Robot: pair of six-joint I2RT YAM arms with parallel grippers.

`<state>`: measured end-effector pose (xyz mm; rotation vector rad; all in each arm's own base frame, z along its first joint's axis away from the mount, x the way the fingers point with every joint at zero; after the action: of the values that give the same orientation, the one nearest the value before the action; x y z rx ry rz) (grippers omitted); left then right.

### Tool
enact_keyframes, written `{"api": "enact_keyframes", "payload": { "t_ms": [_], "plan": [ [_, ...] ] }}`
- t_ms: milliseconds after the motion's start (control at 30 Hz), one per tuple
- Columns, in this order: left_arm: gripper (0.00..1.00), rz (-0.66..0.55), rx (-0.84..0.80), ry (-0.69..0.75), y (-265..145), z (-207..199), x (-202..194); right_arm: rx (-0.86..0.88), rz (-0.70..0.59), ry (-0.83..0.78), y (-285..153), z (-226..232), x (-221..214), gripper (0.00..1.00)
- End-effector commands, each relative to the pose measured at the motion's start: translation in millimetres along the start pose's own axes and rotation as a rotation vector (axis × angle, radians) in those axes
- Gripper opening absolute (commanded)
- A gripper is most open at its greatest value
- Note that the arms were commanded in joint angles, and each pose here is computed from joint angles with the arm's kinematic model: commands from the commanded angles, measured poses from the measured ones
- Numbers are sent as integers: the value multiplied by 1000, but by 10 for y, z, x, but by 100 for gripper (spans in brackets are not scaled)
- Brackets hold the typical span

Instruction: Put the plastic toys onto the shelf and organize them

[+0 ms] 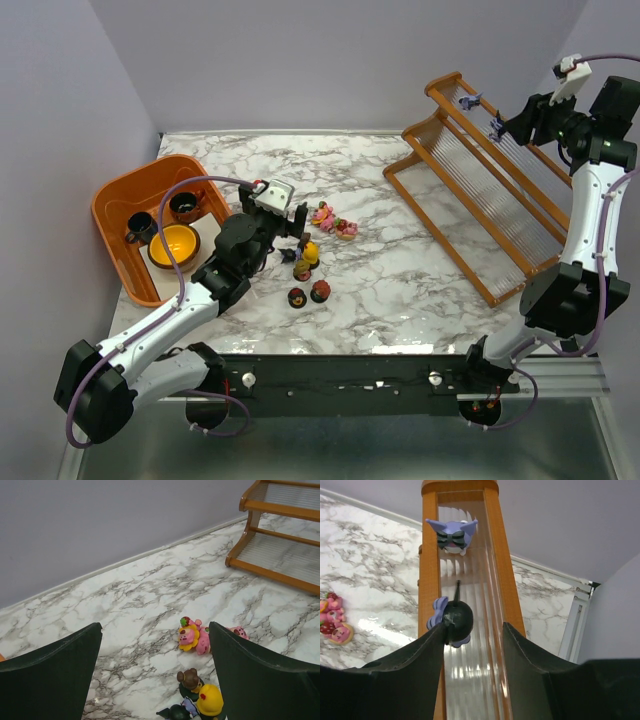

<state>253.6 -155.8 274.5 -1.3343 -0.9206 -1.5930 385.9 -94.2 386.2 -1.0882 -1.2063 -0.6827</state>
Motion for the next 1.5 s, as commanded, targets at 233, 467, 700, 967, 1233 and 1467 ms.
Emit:
{"api": "enact_keyframes", "payload": {
  "t_ms": [233,467,700,967,1233,1467],
  "plan": [
    [99,-42,-32,-19,-23,-10,74,-32,-125,-43,-467,337,343,74],
    [99,-47,-42,-46,-30,-26,112,-45,-186,29,-669,570,332,80],
    [99,11,-36,-126,31,-86,76,-6,-291,186,-865,958,166,89],
    [99,317,131,-244,151,-160,-134,48,-207,266,-807,1470,-251,94],
    [99,576,267,-288,81,-168,-411,165,-63,272,-775,1869,-834,94],
    [92,808,352,-326,76,-180,-743,211,-40,259,-801,2025,-1055,94]
  ]
}}
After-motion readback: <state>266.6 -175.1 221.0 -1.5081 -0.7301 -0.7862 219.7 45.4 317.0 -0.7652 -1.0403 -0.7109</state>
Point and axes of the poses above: each gripper's point midway between its finger pads, its own y axis out along the fingers, its own z axis along the line the jaws close on, x = y × z, the point moved 8 cm from there along -y, back along the fingers, and after that the axes turned 2 degrees about y, right-handed, at the moved point
